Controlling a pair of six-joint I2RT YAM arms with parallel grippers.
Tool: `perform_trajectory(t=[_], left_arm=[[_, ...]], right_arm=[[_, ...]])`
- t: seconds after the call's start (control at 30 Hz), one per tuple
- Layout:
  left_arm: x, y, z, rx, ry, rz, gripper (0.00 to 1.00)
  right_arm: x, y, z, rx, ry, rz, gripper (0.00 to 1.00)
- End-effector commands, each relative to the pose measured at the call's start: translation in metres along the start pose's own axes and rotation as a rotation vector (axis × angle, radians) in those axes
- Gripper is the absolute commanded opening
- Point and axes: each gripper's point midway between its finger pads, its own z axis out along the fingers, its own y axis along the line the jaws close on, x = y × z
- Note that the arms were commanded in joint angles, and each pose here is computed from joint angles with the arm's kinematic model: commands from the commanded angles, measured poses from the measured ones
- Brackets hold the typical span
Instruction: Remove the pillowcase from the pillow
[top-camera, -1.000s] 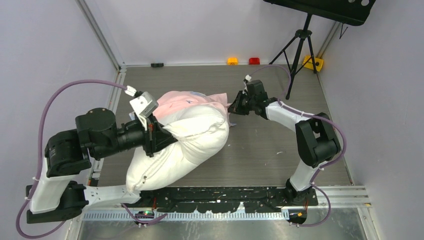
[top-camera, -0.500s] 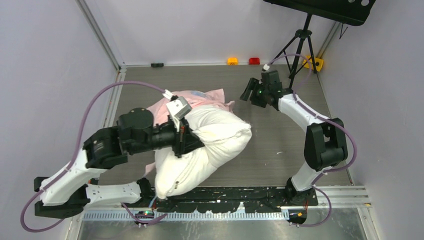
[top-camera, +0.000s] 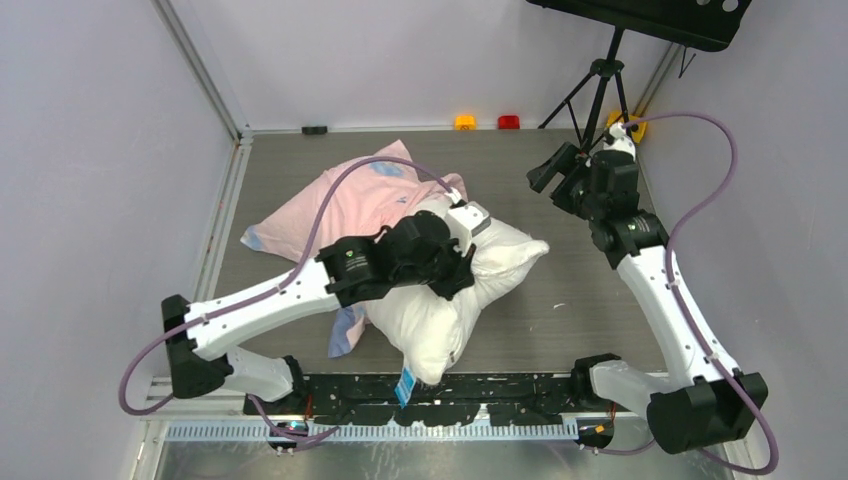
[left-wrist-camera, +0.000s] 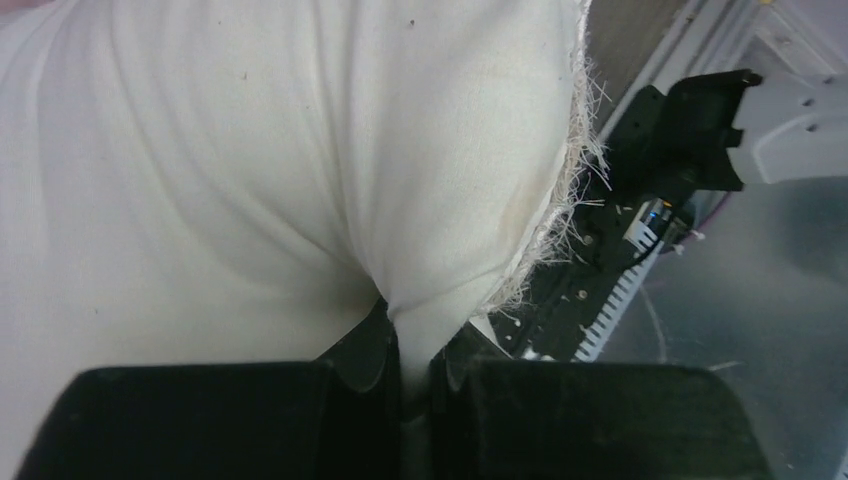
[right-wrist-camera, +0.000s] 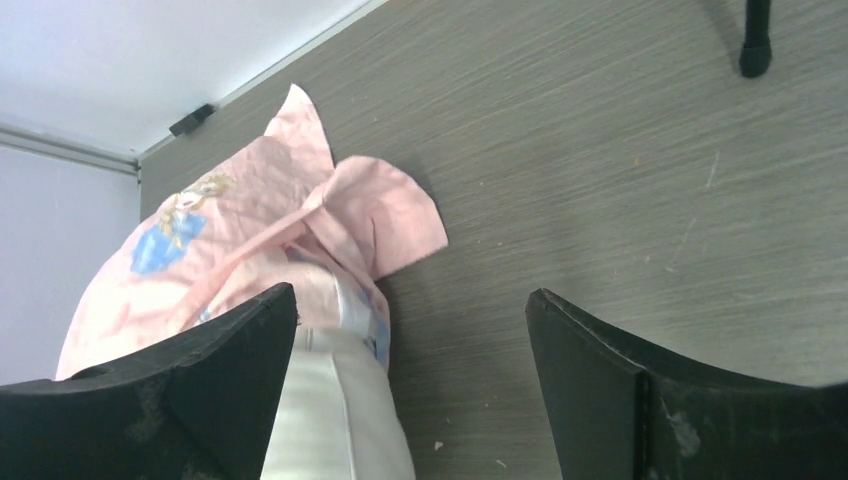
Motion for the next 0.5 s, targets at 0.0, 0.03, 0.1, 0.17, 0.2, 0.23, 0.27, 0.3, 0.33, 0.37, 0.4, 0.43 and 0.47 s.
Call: perform_trajectory(t=[0.0, 0.03, 0.1, 0.17, 0.2, 0.23, 0.27, 0.3, 0.33, 0.37, 0.4, 0.43, 0.47], left_arm=[[-0.083, 0.031, -0.008, -0.199, -0.207, 0.086, 0.00], [-0.093, 0.043, -0.010, -0.257, -0.213, 0.075, 0.00], [-0.108, 0.074, -0.010, -0.351, -0.207, 0.004, 0.00], [-0.114, 0.082, -0.004, -0.311, -0.180, -0.064, 0.30], [-0.113, 0.081, 0.000, -0.283, -0.156, -0.073, 0.58], [-0.112, 0.083, 0.001, -0.286, -0.138, -0.071, 0.75], [-0.108, 0.087, -0.001, -0.312, -0.119, -0.071, 0.82], [-0.104, 0.094, -0.004, -0.348, -0.103, -0.069, 0.87], [-0.100, 0.101, -0.010, -0.388, -0.090, -0.064, 0.89], [-0.094, 0.111, -0.016, -0.432, -0.074, -0.062, 0.90], [-0.088, 0.122, -0.024, -0.473, -0.056, -0.070, 0.90], [-0.081, 0.134, -0.033, -0.514, -0.038, -0.080, 0.90], [-0.075, 0.146, -0.042, -0.551, -0.024, -0.093, 0.90]], right_arm=[[0.013, -0.019, -0.013, 0.068, 0.002, 0.046, 0.90], [0.014, -0.020, -0.018, 0.067, -0.001, 0.047, 0.90], [0.016, -0.022, -0.027, 0.067, -0.004, 0.044, 0.90], [0.018, -0.024, -0.036, 0.064, -0.003, 0.043, 0.90], [0.022, -0.023, -0.041, 0.057, 0.009, 0.051, 0.90], [0.026, -0.020, -0.045, 0.038, 0.027, 0.059, 0.90], [0.030, -0.019, -0.049, 0.024, 0.042, 0.065, 0.90], [0.037, -0.014, -0.053, -0.009, 0.074, 0.074, 0.91], [0.043, -0.013, -0.057, -0.024, 0.095, 0.081, 0.91], [0.049, -0.011, -0.060, -0.042, 0.118, 0.081, 0.91], [0.054, -0.010, -0.063, -0.057, 0.137, 0.077, 0.91], [0.058, -0.009, -0.065, -0.070, 0.152, 0.075, 0.91], [0.061, -0.009, -0.067, -0.076, 0.162, 0.076, 0.91]])
